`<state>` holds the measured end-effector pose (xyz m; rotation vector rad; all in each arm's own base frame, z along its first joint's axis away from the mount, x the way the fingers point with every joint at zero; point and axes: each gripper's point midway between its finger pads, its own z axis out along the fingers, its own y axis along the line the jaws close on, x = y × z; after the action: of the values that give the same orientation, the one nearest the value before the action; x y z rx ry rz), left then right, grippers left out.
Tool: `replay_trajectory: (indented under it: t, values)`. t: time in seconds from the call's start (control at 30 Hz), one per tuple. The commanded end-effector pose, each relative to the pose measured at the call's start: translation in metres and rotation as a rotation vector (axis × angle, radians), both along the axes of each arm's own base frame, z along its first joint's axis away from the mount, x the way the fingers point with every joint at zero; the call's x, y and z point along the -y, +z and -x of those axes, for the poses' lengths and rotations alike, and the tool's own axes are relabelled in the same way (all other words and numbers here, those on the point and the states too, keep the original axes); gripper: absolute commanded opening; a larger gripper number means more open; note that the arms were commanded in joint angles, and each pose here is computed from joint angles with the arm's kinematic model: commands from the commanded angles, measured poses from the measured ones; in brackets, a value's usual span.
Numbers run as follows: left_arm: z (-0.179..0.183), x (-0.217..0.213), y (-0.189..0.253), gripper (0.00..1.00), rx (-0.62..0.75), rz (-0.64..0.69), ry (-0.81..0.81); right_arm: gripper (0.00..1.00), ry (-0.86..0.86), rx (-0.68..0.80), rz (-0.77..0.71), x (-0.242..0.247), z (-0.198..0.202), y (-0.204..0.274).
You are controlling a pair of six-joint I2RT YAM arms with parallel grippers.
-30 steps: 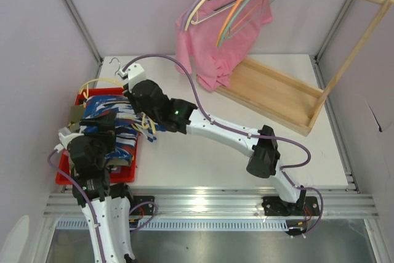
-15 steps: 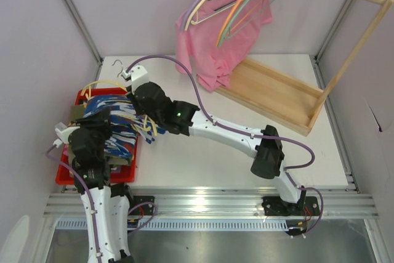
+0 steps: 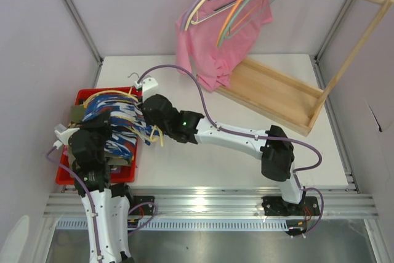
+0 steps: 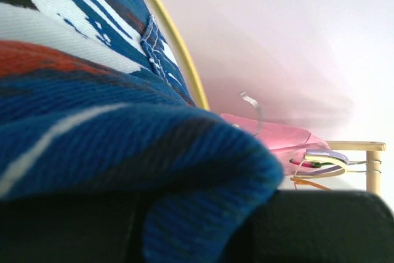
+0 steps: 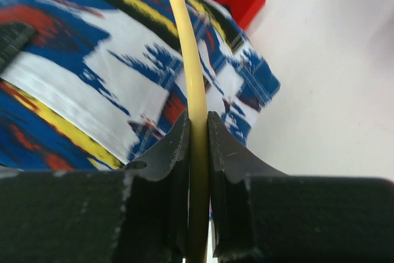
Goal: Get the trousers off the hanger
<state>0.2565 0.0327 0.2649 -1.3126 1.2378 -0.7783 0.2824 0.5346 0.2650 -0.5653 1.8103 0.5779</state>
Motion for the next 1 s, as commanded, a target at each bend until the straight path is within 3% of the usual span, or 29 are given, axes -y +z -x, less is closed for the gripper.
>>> replay_trajectory:
  t: [0.0,0.17,0.37,0.47,0.97]
  values:
    - [0.004,0.002,0.062,0.0,0.192,-0.015,0.006,0.0,-0.011,-0.001,-0.119,0.007,0.012,0.03]
    - [0.013,0.004,0.075,0.0,0.214,-0.023,0.009,0.0,-0.153,0.018,-0.067,0.03,-0.008,-0.002]
    - [0.036,-0.007,0.089,0.0,0.208,-0.071,0.097,0.0,-0.348,0.062,-0.089,0.081,-0.072,-0.006]
    - [0.035,-0.006,0.086,0.0,0.196,-0.065,0.091,0.0,-0.396,0.082,-0.094,0.096,-0.084,-0.001]
    - [0.054,-0.031,0.08,0.0,0.14,-0.069,0.256,0.0,-0.449,0.099,-0.066,0.137,-0.096,-0.008]
